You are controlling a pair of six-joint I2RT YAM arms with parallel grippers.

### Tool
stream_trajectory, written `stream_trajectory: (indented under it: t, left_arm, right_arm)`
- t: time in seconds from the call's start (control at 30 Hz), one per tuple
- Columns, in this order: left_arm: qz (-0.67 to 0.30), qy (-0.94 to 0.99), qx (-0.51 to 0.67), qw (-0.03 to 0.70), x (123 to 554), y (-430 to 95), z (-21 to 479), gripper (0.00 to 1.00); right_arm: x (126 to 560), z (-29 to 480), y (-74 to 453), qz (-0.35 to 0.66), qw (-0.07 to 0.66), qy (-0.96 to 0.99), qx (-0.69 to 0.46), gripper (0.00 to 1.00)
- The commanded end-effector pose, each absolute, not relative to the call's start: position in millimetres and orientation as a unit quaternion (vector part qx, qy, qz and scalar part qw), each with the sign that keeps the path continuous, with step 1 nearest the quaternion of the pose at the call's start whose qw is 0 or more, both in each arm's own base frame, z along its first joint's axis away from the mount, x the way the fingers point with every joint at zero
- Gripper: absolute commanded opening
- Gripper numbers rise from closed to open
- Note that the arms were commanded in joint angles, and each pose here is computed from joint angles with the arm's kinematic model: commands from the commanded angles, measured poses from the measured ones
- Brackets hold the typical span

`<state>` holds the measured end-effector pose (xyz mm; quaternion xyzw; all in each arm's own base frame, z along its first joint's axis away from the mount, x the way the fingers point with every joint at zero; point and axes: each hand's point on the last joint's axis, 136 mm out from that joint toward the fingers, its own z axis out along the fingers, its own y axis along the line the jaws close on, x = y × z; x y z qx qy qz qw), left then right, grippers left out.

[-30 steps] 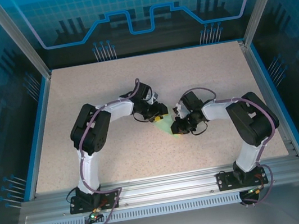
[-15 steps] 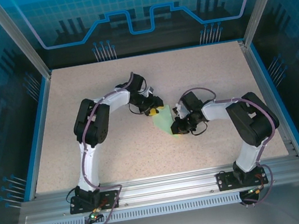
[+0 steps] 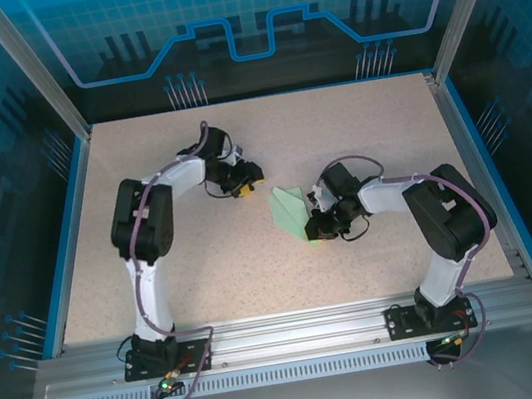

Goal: Fold a paper plane with a square sheet of paper (fold left side to right side)
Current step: Fourth fold the wing at the center of the table.

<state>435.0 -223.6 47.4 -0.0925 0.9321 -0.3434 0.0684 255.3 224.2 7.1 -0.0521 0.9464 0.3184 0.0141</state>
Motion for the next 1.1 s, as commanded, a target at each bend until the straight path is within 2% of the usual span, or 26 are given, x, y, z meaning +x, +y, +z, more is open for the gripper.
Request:
stream_trajectory:
  t: [0.0, 0.23, 0.43, 0.6, 0.83, 1.07]
  left_arm:
    - [-0.364, 0.919, -0.054, 0.141, 418.9, -226.8, 106.5, 0.47]
    - [-0.404, 0.909, 0.015, 0.101, 355.0, -289.8, 103.3, 0.43]
    - [-0.414, 0.907, 0.043, 0.061, 354.6, -329.9, 79.6, 0.43]
    - [-0.387, 0.92, 0.036, 0.051, 369.0, -332.6, 54.0, 0.43]
    - [-0.32, 0.947, -0.001, 0.035, 382.6, -311.0, 7.7, 0.42]
    - [-0.296, 0.955, -0.017, 0.025, 376.8, -292.8, -10.4, 0.42]
  right_arm:
    - [208.5, -27.3, 190.5, 0.226, -0.077, 0.971, -0.031, 0.1]
    - [210.6, -31.2, 189.9, 0.22, -0.078, 0.972, -0.028, 0.1]
    - [211.7, -30.8, 189.8, 0.219, -0.076, 0.972, -0.028, 0.1]
    - [212.5, -30.8, 190.1, 0.219, -0.075, 0.972, -0.026, 0.1]
    - [209.0, -26.8, 186.1, 0.212, -0.077, 0.974, -0.031, 0.1]
    - [191.9, -22.2, 173.7, 0.2, -0.091, 0.975, -0.031, 0.1]
